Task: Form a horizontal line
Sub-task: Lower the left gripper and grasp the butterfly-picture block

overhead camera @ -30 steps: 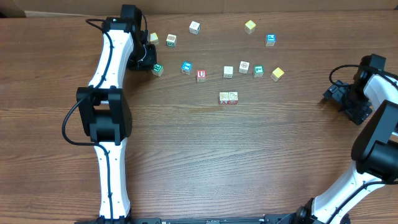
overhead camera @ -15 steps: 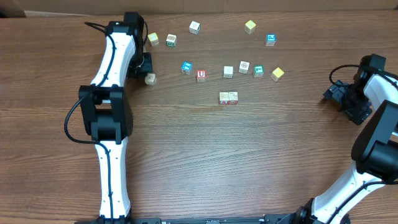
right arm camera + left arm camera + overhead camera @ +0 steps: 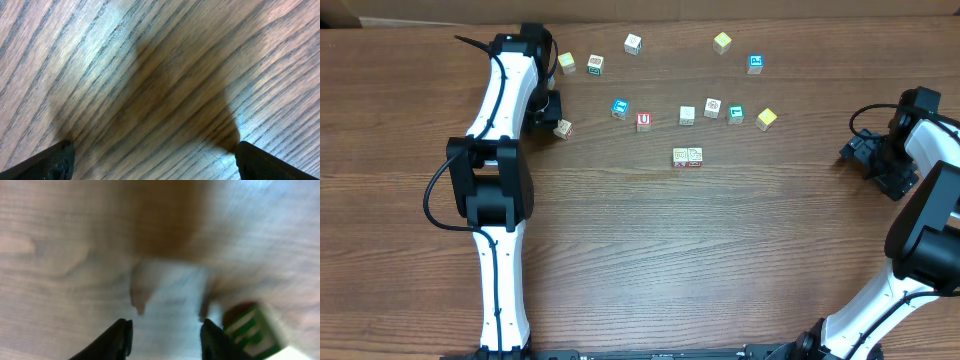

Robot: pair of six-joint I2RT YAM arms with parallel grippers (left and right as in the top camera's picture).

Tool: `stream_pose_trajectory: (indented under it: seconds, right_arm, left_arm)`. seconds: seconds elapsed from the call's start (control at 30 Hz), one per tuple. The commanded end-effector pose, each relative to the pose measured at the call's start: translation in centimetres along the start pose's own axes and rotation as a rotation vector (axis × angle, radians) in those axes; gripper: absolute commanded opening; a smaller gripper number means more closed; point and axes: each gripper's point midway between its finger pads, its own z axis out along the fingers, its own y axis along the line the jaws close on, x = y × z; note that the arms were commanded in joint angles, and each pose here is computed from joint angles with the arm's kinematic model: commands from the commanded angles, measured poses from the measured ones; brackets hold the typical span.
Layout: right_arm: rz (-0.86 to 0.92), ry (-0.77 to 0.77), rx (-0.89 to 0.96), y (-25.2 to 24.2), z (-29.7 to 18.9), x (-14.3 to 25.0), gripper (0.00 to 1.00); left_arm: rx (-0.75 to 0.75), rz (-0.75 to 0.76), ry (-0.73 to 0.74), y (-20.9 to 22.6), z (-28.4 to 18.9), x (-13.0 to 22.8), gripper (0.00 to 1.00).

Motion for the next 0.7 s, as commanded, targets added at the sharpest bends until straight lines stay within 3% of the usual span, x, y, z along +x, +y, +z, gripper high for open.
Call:
stream_pose_trajectory:
  seconds: [0.0, 0.17, 0.4, 0.67]
  right_arm:
    - [0.004, 0.008, 0.033, -0.8, 0.6, 0.2, 1.0]
    - [0.004, 0.009, 0.033, -0.8, 0.6, 0.3, 1.0]
    - [0.004, 0.009, 0.033, -0.8, 0.6, 0.3, 1.0]
    - [0.004, 0.008, 0.033, -0.8, 0.6, 0.2, 1.0]
  left_arm:
    - [-0.044, 0.08, 0.022, 0.9, -0.6, 0.4, 0.51]
    - [-0.029, 0.155, 0.099, 0.9, -0.9, 2.3, 0.65]
    - [0.196, 0.234, 0.094, -3.0, -1.3, 2.4, 0.73]
    - [0.201, 0.248, 0.022, -4.2, -1.3, 0.9, 0.73]
